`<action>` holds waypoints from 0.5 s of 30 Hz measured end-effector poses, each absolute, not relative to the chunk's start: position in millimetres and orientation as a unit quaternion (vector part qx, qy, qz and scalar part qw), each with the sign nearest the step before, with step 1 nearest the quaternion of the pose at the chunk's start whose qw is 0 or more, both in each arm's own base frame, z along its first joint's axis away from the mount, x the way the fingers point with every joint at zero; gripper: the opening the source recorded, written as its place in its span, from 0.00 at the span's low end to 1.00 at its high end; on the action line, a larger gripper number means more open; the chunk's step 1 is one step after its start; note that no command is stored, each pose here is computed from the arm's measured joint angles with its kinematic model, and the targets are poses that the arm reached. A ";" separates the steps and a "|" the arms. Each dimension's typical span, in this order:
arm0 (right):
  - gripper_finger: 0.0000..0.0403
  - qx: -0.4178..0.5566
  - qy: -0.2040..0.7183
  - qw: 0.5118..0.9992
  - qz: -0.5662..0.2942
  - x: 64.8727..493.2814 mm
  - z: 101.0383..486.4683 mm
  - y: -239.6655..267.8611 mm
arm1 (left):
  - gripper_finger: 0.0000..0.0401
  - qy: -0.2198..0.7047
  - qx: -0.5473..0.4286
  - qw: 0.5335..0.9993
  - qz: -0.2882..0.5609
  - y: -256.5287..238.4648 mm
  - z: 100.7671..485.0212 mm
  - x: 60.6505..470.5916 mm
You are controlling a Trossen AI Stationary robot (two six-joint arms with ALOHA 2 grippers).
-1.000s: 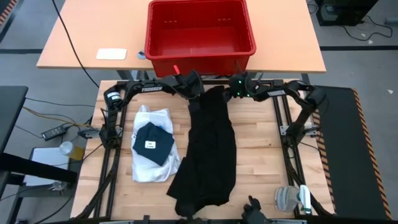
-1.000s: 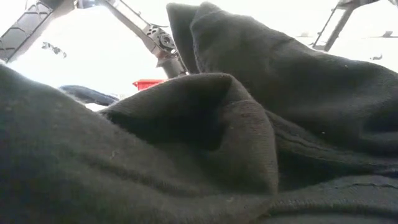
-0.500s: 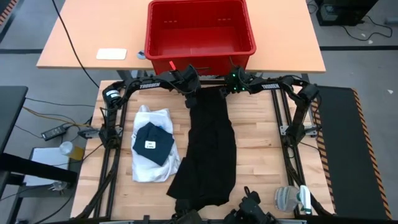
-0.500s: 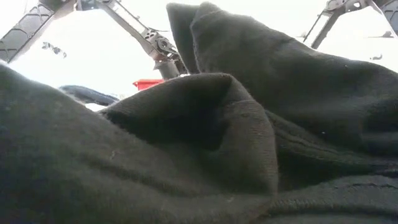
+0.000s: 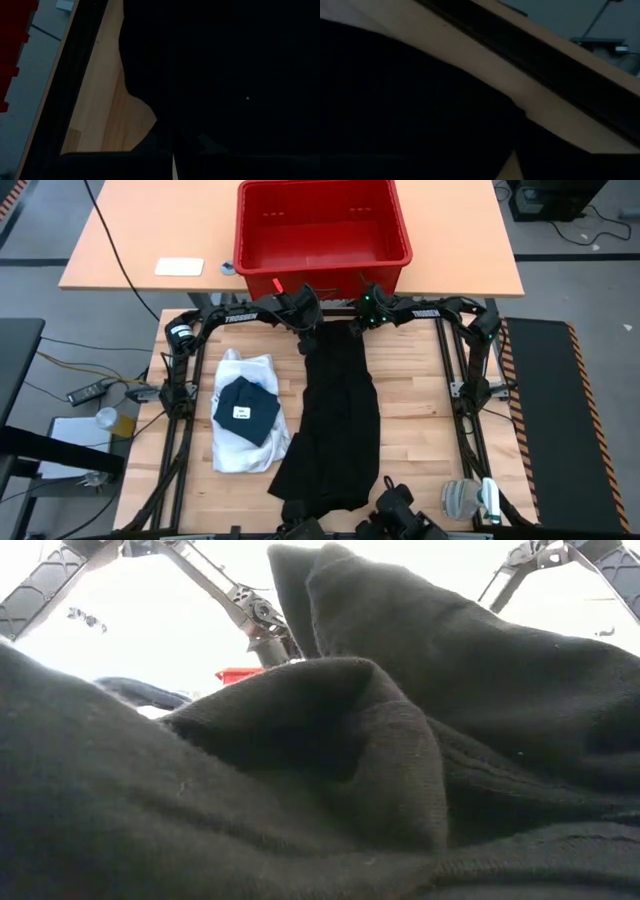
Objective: Fold laundry
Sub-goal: Fold the black shirt
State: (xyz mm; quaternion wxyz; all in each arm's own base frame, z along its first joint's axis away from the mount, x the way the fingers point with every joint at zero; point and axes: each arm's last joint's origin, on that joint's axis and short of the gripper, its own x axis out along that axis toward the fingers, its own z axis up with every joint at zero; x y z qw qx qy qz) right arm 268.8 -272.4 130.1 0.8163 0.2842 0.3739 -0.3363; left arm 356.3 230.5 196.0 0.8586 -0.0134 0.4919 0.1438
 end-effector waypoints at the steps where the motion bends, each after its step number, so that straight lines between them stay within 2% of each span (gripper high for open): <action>1: 0.24 0.283 0.378 0.818 -0.329 268.2 129.8 -272.2 | 0.00 0.492 -0.013 0.858 0.144 230.4 196.0 356.2; 3: 0.10 0.283 0.386 0.823 -0.306 266.7 129.1 -271.8 | 0.00 0.491 -0.013 0.859 0.144 230.5 196.1 356.4; 5: 0.04 0.280 0.385 0.833 -0.282 266.9 129.7 -271.6 | 0.00 0.491 -0.013 0.859 0.145 231.0 196.2 356.2; 9: 0.03 0.261 0.380 0.845 -0.269 267.6 146.0 -265.5 | 0.00 0.494 -0.015 0.856 0.151 238.8 195.9 350.5; 15: 0.02 0.198 0.371 0.880 -0.223 271.9 195.6 -235.5 | 0.00 0.482 -0.027 0.863 0.150 249.6 209.9 335.1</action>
